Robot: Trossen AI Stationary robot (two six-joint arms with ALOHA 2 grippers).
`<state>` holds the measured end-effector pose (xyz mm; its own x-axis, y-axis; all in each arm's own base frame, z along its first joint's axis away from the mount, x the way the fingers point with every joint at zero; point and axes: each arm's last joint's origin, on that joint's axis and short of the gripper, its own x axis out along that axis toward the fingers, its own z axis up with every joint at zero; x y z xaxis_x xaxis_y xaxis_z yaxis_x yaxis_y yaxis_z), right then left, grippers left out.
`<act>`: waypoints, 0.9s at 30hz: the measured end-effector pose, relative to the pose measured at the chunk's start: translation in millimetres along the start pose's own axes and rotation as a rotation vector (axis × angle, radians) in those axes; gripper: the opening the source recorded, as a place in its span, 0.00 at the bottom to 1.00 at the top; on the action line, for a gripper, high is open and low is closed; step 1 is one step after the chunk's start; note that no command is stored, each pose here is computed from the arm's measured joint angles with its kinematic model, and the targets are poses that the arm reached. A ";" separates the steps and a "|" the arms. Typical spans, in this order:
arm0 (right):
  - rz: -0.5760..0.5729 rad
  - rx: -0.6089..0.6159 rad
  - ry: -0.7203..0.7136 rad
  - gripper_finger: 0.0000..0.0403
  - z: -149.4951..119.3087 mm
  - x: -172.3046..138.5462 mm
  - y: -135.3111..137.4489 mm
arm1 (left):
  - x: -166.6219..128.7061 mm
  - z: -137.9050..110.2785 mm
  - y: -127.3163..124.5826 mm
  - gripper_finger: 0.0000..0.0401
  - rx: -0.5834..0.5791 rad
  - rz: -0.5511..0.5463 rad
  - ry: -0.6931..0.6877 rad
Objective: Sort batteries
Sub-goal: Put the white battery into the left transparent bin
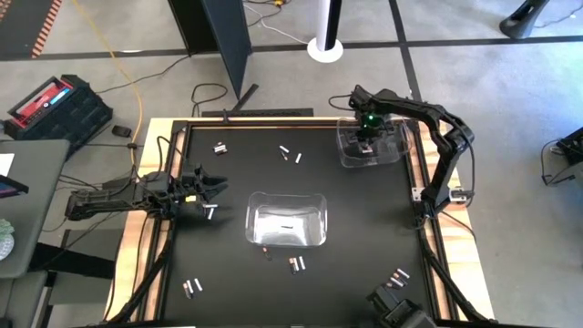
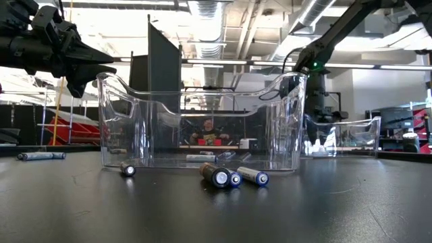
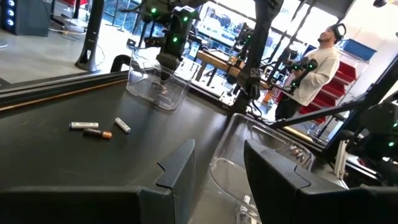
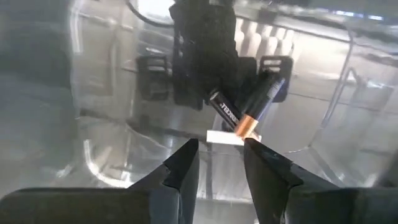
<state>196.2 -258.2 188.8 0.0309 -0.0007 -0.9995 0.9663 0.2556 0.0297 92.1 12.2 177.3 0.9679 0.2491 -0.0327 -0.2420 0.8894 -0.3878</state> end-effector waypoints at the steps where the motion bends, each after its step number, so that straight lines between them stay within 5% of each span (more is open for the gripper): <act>1: 0.007 0.000 -0.018 0.36 -1.6 -6.0 -0.5 | 0.0 0.0 0.0 0.33 0.000 0.000 0.000; 10: 0.093 -0.008 -0.223 0.35 -35.6 -79.6 -9.8 | 0.0 0.0 0.0 0.33 0.000 0.000 0.000; 20: 0.204 -0.107 -0.360 0.35 -108.0 -139.7 2.7 | 0.3 3.6 0.0 0.33 -0.007 0.032 -0.053; 27: 0.397 -0.245 -0.509 0.35 -163.0 -149.1 15.7 | 3.8 2.0 1.0 0.33 -0.008 0.073 -0.038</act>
<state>165.2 -96.4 336.9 0.5443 -0.3005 -0.7832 0.7734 0.5413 0.3298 95.4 14.8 178.7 0.9445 0.3274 -0.0257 -0.3107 0.8656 -0.3927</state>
